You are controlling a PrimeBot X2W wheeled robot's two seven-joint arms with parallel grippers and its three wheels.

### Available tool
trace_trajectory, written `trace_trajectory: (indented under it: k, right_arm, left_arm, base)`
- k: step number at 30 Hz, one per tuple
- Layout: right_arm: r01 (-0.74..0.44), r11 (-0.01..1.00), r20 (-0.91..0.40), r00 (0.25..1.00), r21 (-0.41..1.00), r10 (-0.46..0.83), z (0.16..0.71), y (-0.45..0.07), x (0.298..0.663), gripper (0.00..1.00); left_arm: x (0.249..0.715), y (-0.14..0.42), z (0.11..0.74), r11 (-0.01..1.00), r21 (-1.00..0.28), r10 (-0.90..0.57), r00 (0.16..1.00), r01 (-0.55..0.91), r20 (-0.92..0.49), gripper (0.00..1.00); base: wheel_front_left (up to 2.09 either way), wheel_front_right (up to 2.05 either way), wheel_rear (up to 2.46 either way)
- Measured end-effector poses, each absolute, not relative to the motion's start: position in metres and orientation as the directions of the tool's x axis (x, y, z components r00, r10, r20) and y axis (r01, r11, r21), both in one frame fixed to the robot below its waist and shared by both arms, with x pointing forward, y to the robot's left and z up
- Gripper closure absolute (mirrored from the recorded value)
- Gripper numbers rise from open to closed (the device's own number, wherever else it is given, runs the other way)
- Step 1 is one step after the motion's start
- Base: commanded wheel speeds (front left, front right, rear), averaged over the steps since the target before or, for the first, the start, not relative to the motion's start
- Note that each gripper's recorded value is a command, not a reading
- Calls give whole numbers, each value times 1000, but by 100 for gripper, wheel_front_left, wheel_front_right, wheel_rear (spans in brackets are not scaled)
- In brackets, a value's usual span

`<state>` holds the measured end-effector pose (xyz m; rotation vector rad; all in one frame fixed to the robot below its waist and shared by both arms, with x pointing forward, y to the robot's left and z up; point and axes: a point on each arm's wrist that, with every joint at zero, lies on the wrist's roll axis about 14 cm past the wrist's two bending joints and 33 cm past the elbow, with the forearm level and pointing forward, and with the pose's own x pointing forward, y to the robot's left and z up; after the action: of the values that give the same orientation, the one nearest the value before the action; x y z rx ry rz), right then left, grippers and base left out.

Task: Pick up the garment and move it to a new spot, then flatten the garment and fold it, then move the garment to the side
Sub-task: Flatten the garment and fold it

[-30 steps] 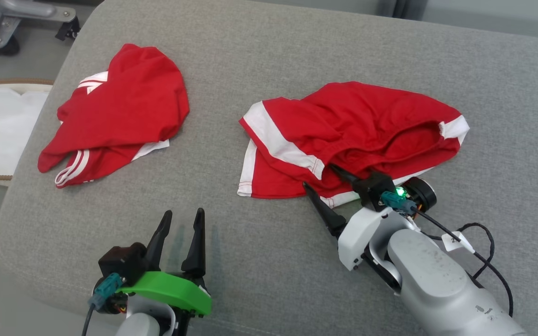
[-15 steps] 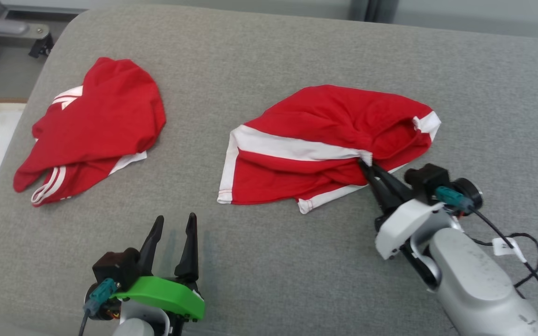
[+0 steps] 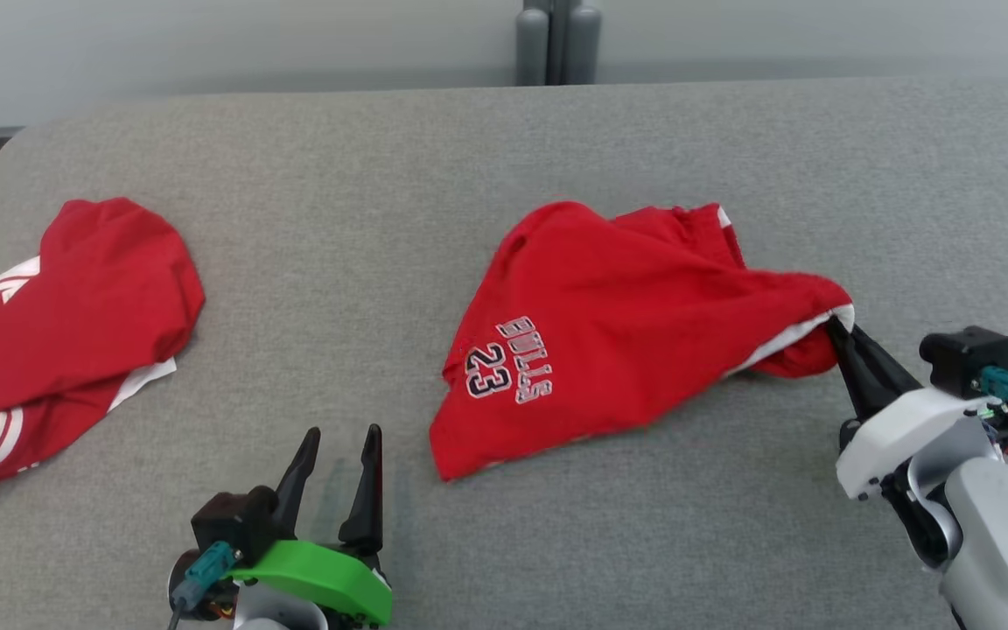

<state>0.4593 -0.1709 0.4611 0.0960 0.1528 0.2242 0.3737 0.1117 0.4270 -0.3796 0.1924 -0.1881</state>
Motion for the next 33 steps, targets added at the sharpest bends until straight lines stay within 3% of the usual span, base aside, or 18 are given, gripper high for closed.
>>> trace_trajectory:
  k: [1, 2, 7, 12, 22, 31, 32, 33]
  right_arm:
    - [-198, 974, -147, 966, 112, 213, 459, -177, 454, 6]
    - [-185, 977, -142, 970, 105, 199, 460, -183, 451, 0]
    - [-113, 993, -30, 993, 13, 114, 488, -215, 449, 0]
    - [-70, 998, 101, 992, -5, 70, 522, -212, 448, 0]
    - [-57, 998, 84, 995, -6, 57, 508, -197, 442, 0]
    - [-45, 999, 55, 997, -1, 45, 496, -197, 442, 0]
    - [-44, 999, 54, 998, -1, 44, 496, -197, 442, 0]
    - [-45, 999, 53, 998, -2, 45, 495, -196, 442, 0]
  left_arm:
    - [374, 109, 428, 910, -385, -226, 963, 155, -147, 0]
    - [374, 106, 429, 909, -384, -234, 961, 163, -145, 0]
    - [372, 96, 429, 904, -382, -265, 954, 194, -142, 0]
    - [373, 85, 430, 896, -381, -300, 944, 229, -138, 0]
    - [365, 40, 406, 846, -415, -445, 872, 334, -206, 0]
    - [364, 30, 383, 836, -433, -479, 834, 338, -274, 0]
    - [364, 30, 384, 834, -436, -481, 833, 338, -273, 5]
    - [364, 29, 385, 832, -437, -483, 833, 341, -270, 38]
  base:
    - [0, 0, 0]
    - [0, 0, 0]
    - [0, 0, 0]
    - [0, 0, 0]
    - [0, 0, 0]
    - [0, 0, 0]
    - [0, 0, 0]
    - [0, 0, 0]
